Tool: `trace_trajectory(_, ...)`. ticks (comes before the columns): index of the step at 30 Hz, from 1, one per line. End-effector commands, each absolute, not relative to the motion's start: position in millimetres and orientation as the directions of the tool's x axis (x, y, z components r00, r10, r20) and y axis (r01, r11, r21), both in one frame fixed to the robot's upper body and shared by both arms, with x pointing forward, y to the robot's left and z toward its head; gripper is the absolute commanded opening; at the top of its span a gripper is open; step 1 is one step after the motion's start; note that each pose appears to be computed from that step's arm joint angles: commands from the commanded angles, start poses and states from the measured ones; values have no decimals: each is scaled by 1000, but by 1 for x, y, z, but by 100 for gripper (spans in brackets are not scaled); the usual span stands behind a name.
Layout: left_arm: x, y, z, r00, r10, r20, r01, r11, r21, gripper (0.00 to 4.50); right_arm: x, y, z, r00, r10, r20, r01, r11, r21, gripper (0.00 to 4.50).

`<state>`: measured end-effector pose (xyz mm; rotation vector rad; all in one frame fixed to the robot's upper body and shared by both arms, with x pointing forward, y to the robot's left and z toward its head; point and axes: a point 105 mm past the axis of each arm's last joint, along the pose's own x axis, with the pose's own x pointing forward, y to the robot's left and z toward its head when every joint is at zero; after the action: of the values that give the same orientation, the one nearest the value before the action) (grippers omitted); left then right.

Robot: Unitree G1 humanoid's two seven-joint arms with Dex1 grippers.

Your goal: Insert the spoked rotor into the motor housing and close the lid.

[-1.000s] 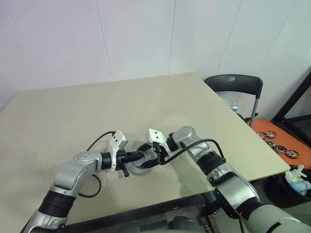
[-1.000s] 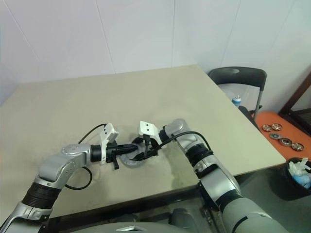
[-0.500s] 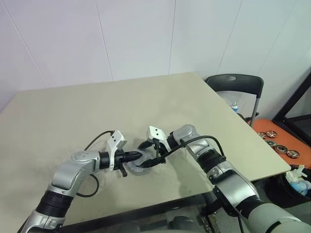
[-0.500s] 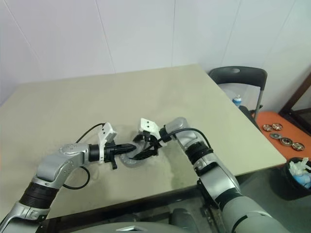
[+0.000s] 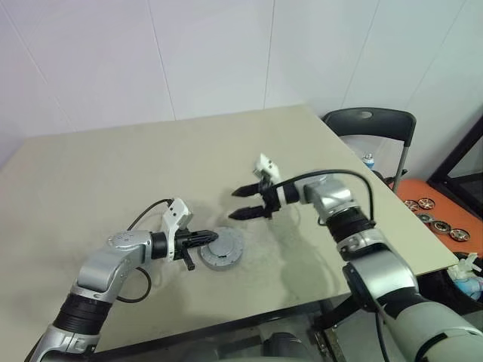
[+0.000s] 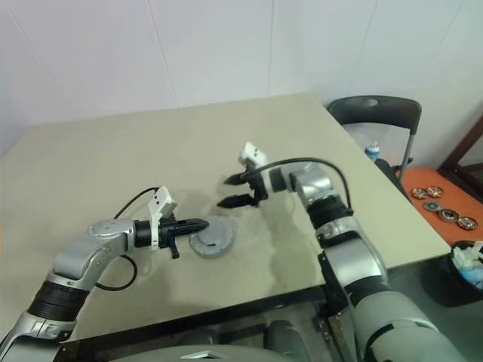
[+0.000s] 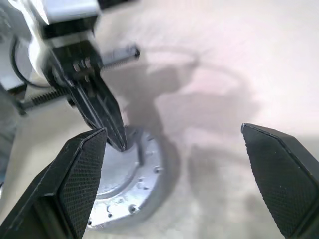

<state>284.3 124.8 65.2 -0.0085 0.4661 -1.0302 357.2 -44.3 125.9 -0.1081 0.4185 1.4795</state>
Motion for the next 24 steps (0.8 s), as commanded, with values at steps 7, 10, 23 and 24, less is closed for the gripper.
trace_trajectory(7,284,130,48,425,-798,-428,796,554,-243,0,354,-42,121,38,936,-351,-966,125,228,449)
trace_trajectory(10,284,134,47,430,-791,-434,790,563,-242,0,338,-50,126,-80,937,-340,-907,73,415,449)
trace_trajectory(23,253,162,36,384,-772,-506,783,563,-264,0,307,-70,107,-209,877,-432,-798,102,594,449)
trace_trajectory(24,252,164,35,382,-771,-510,781,565,-268,0,309,-68,106,-199,879,-434,-802,109,587,449)
